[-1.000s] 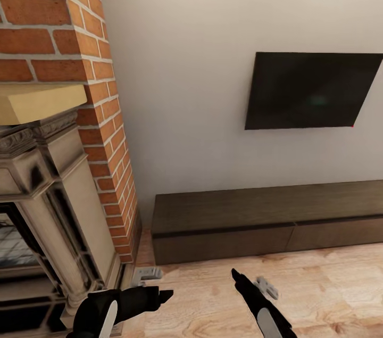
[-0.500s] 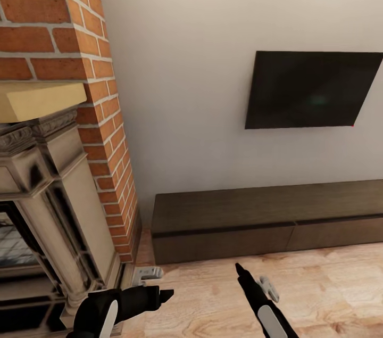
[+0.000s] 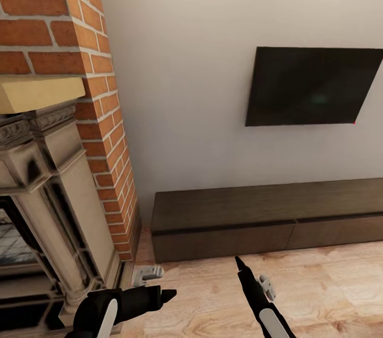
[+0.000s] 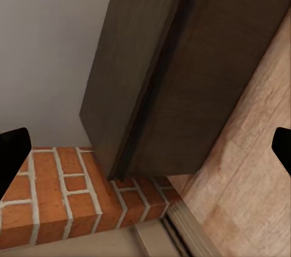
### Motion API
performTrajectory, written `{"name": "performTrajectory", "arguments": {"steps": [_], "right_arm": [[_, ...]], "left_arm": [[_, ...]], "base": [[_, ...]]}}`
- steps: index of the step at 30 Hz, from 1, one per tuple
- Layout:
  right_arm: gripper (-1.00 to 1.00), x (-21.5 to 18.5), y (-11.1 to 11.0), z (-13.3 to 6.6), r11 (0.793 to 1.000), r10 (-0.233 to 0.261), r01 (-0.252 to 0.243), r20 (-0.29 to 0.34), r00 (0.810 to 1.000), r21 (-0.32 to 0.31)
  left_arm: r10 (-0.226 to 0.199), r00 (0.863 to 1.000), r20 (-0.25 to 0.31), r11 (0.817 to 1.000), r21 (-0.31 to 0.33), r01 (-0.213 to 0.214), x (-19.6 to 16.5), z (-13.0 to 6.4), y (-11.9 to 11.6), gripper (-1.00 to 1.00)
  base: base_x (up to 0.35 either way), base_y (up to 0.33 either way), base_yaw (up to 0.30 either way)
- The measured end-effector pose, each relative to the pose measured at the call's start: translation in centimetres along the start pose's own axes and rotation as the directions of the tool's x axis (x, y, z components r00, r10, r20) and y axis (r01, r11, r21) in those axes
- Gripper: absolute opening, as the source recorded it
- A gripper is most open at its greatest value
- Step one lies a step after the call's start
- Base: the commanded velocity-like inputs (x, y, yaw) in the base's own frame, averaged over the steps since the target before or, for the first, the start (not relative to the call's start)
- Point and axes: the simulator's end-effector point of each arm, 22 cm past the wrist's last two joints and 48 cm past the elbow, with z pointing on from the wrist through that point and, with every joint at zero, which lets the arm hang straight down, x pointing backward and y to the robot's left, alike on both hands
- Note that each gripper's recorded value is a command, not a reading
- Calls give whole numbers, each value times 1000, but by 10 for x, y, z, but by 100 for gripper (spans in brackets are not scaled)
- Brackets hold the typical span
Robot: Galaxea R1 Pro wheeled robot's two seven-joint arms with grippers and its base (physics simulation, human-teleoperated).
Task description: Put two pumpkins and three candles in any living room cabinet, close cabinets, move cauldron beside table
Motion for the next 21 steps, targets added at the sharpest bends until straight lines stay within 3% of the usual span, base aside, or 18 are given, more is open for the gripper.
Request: {"name": "performTrajectory", "arguments": {"steps": [21], "right_arm": [[100,15,-29,15,1000,13,-13,2,1000,3]], "left_arm": [[17,1000,26,1000,0,-17,-2,24,14,100]], "base": [[0,0,0]]}}
